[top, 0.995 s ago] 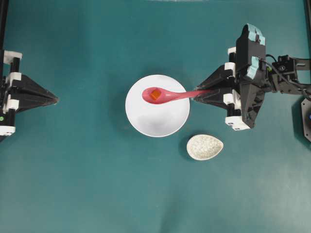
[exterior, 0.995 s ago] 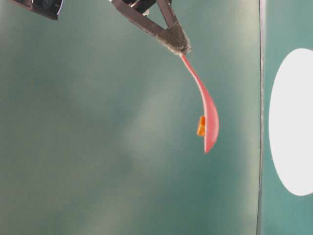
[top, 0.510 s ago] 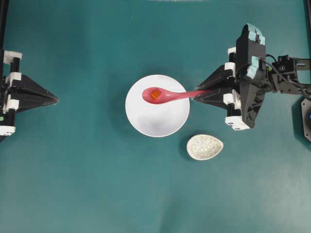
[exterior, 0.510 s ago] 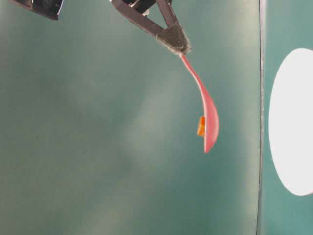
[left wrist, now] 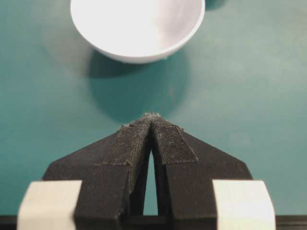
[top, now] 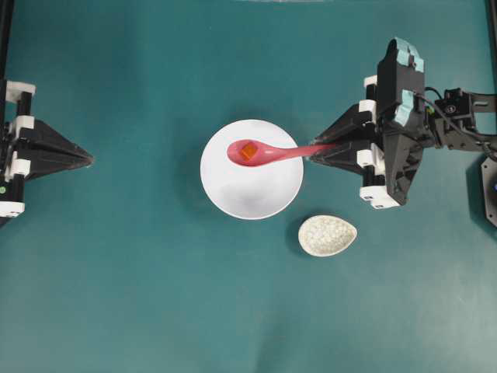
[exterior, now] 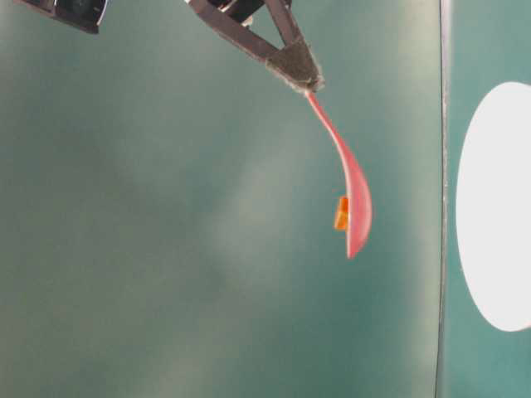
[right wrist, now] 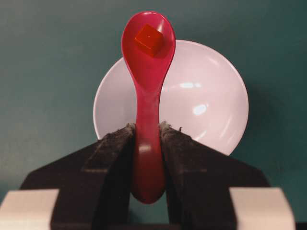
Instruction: Grip the spoon and scoop the red block from the bowl with right arm.
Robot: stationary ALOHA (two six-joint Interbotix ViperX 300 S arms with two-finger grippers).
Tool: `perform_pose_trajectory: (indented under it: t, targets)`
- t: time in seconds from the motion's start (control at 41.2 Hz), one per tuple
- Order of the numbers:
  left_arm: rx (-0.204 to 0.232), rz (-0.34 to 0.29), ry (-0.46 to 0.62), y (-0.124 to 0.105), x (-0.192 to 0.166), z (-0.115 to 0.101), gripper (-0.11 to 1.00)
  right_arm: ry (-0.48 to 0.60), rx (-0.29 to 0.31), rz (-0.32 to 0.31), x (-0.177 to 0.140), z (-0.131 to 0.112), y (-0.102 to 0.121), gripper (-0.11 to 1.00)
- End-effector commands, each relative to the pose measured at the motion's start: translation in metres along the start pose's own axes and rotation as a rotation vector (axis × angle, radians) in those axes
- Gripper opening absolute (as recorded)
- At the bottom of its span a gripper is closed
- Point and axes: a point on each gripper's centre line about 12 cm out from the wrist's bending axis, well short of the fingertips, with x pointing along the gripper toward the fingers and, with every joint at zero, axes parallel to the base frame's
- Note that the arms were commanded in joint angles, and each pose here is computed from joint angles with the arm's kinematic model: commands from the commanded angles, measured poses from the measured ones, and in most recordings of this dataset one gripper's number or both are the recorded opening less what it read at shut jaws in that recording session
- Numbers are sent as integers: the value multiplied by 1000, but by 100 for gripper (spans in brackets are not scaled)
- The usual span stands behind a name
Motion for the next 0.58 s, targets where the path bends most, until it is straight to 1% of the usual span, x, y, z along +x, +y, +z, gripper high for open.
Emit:
perform_pose_trajectory:
  t: [0.0,0.558]
  targets:
    - [0,3,-29,1,0,12,0,-37,2,7,-5,11,3,24]
    - [7,3,-15,1,0,9,0,-28,2,8,-4,10,3,24]
